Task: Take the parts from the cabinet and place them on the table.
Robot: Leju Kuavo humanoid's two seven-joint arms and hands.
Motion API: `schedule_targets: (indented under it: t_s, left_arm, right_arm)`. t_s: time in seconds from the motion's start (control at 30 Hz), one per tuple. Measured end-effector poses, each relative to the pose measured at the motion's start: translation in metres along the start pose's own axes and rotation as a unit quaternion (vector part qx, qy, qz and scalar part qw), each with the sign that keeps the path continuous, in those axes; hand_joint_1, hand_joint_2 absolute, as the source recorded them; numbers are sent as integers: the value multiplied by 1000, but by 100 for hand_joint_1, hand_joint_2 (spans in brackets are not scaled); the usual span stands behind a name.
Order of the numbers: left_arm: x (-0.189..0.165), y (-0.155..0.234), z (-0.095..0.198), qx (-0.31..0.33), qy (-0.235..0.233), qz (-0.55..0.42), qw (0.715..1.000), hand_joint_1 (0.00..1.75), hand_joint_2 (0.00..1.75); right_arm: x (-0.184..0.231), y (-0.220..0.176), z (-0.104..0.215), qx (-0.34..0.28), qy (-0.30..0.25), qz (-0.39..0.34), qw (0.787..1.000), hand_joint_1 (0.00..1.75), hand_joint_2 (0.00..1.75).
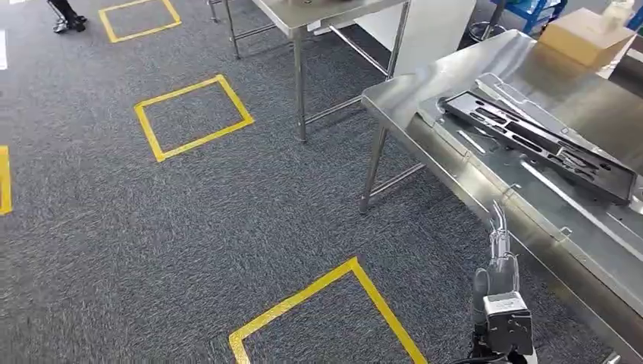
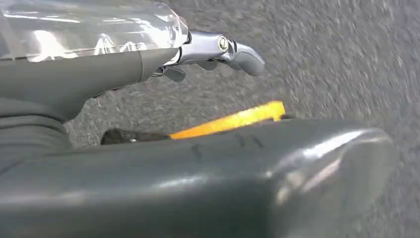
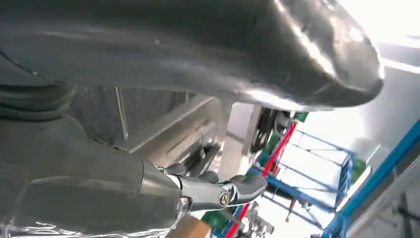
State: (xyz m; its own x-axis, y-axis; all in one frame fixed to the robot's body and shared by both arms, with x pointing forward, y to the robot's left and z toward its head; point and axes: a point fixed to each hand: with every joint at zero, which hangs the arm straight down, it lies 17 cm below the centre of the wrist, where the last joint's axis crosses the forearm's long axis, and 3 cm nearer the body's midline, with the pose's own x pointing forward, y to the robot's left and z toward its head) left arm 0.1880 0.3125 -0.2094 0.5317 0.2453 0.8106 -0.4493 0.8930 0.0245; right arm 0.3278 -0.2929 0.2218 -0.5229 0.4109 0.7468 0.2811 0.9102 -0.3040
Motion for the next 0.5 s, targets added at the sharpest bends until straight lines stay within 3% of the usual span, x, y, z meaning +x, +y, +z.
schedule_targets:
  t_s: [0.2, 0.37, 0.43, 0.5]
  left_arm:
    - [-5, 7, 2, 2, 5, -4, 1000, 0, 0]
    - [-5, 9, 2, 8, 6, 2, 1000, 0, 0]
    - [-7, 8, 1, 13, 12, 2, 1000, 0, 0]
    - [-13, 2, 1, 14, 33, 2, 999, 0, 0]
  right_arm:
    - [-5, 10, 2, 19, 3, 6, 1000, 0, 0]
    - [-34, 66, 0, 104, 28, 32, 994, 0, 0]
    - [-59, 105, 3, 152, 40, 83, 984, 0, 0]
    - [-101, 143, 16, 202, 67, 178, 961, 0, 0]
